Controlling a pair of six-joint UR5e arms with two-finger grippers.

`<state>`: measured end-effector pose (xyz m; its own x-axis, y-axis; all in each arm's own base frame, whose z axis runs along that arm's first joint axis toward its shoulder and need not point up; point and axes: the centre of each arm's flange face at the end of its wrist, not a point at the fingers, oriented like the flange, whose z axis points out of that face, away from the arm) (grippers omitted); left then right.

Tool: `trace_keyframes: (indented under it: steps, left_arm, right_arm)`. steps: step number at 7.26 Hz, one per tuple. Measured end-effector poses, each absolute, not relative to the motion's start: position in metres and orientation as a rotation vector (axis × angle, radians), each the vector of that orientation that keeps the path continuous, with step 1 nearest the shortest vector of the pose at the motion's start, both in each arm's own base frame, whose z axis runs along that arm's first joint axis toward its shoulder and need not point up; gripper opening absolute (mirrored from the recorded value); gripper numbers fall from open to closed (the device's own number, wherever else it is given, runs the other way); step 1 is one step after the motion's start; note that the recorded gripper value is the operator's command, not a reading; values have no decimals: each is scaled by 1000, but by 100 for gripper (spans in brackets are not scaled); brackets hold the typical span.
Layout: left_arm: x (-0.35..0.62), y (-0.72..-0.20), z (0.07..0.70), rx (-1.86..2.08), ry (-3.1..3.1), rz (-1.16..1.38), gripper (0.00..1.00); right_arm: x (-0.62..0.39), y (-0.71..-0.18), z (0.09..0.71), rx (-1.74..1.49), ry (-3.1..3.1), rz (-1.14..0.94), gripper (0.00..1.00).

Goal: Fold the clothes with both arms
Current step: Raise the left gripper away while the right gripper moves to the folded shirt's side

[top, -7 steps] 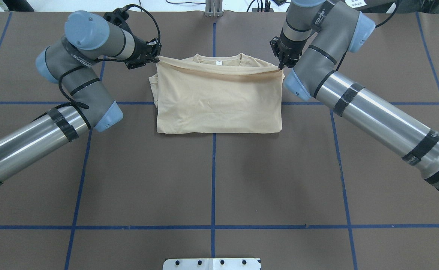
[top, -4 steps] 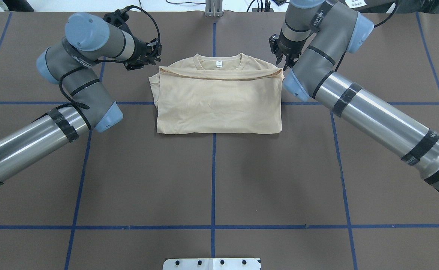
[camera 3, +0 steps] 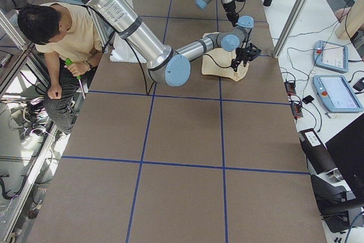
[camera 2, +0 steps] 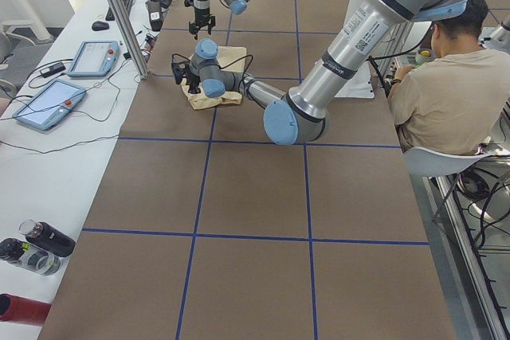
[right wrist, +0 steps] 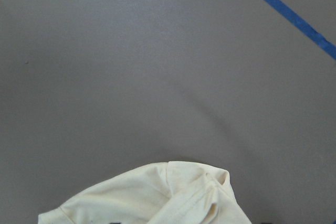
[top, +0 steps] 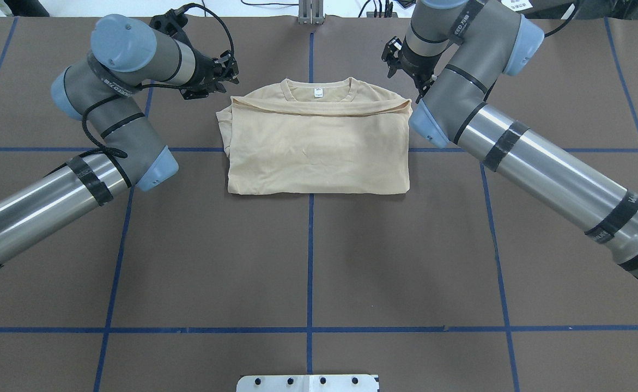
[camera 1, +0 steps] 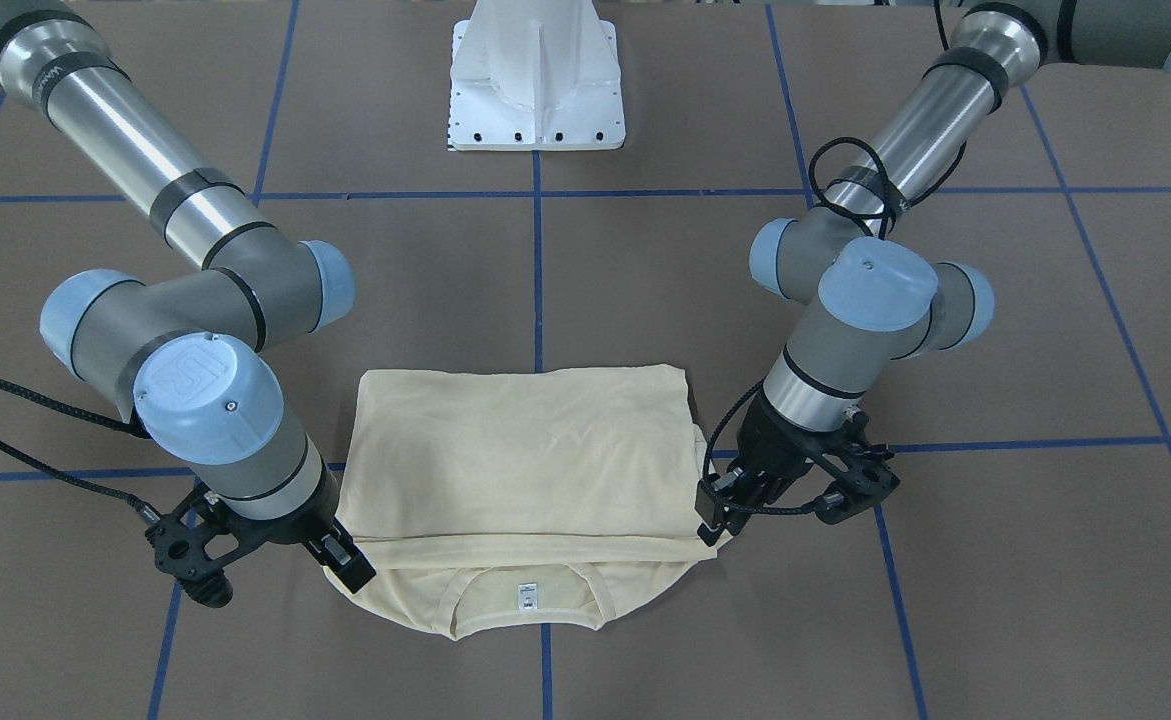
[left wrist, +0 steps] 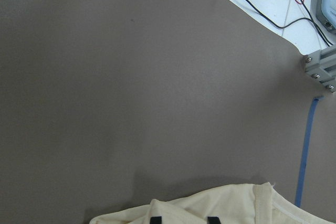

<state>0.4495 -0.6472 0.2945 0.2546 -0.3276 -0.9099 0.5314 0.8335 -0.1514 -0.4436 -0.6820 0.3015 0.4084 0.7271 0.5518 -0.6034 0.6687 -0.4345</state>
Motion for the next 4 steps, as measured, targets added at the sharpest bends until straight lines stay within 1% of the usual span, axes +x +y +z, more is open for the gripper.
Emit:
trace_keyframes:
  steps: [2, 4]
  left_arm:
    - [430, -626, 293, 213, 1209, -575, 46]
    - [413, -606, 294, 225, 1234, -563, 46]
  right_arm:
    - [-447, -629, 306, -138, -817, 883, 94]
    - [-439, -559, 316, -102, -854, 930, 93]
